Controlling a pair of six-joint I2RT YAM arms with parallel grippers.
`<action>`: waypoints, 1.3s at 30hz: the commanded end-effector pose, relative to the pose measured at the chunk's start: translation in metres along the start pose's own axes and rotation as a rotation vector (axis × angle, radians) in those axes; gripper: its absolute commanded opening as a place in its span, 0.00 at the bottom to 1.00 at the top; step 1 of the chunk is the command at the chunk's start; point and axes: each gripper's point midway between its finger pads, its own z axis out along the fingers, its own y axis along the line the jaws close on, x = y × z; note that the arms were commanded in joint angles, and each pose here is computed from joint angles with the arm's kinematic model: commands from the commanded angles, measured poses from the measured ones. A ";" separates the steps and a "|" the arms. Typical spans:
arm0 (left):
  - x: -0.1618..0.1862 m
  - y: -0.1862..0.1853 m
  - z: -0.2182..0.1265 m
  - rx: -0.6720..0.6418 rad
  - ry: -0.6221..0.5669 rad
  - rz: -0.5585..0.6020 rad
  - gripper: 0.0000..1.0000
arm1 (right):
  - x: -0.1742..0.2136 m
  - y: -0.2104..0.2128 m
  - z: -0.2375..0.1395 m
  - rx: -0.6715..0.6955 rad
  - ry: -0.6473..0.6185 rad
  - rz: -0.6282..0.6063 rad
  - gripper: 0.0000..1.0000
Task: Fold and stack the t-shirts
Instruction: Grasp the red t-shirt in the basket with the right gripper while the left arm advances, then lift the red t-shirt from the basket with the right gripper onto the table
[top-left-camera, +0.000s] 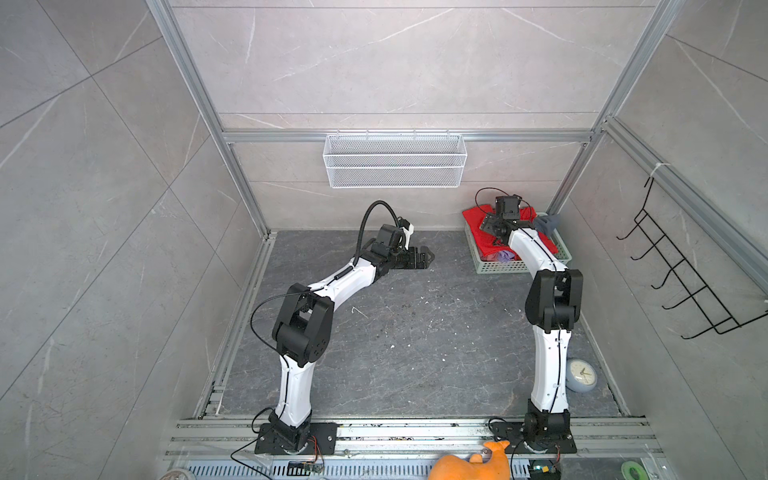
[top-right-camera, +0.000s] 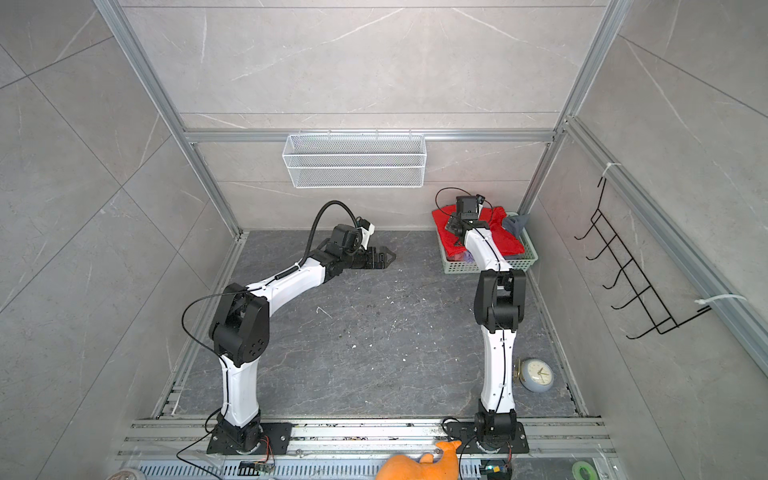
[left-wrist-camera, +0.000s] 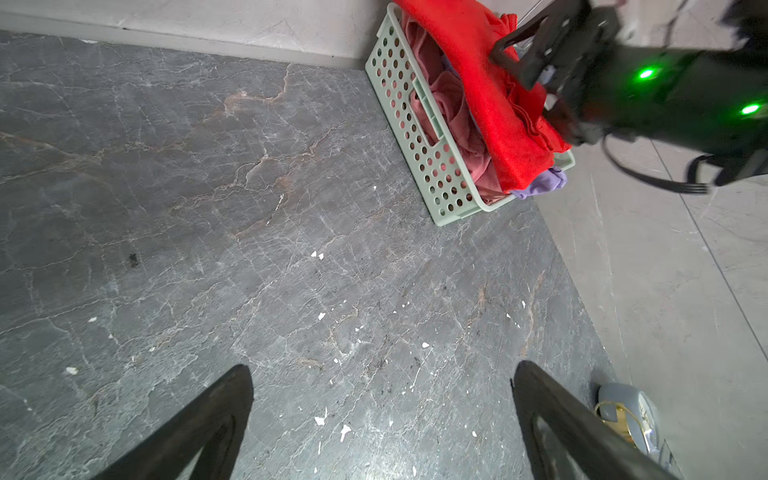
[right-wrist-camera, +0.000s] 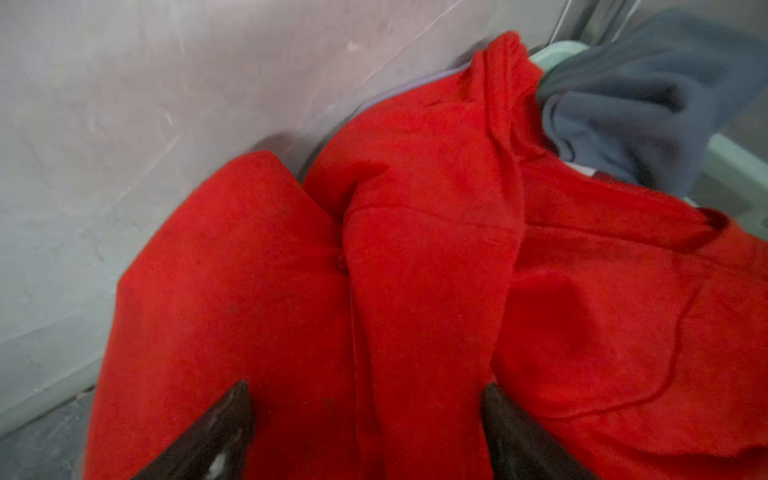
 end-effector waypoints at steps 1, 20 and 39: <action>-0.010 -0.012 0.000 0.044 -0.016 0.000 0.99 | 0.011 0.003 0.012 -0.048 0.066 0.068 0.59; -0.002 -0.029 -0.033 0.098 -0.033 -0.026 0.96 | -0.057 0.000 -0.080 -0.083 -0.089 -0.015 0.00; 0.012 -0.031 -0.062 0.069 -0.023 -0.027 0.96 | -0.004 0.015 -0.044 -0.185 0.082 0.022 0.31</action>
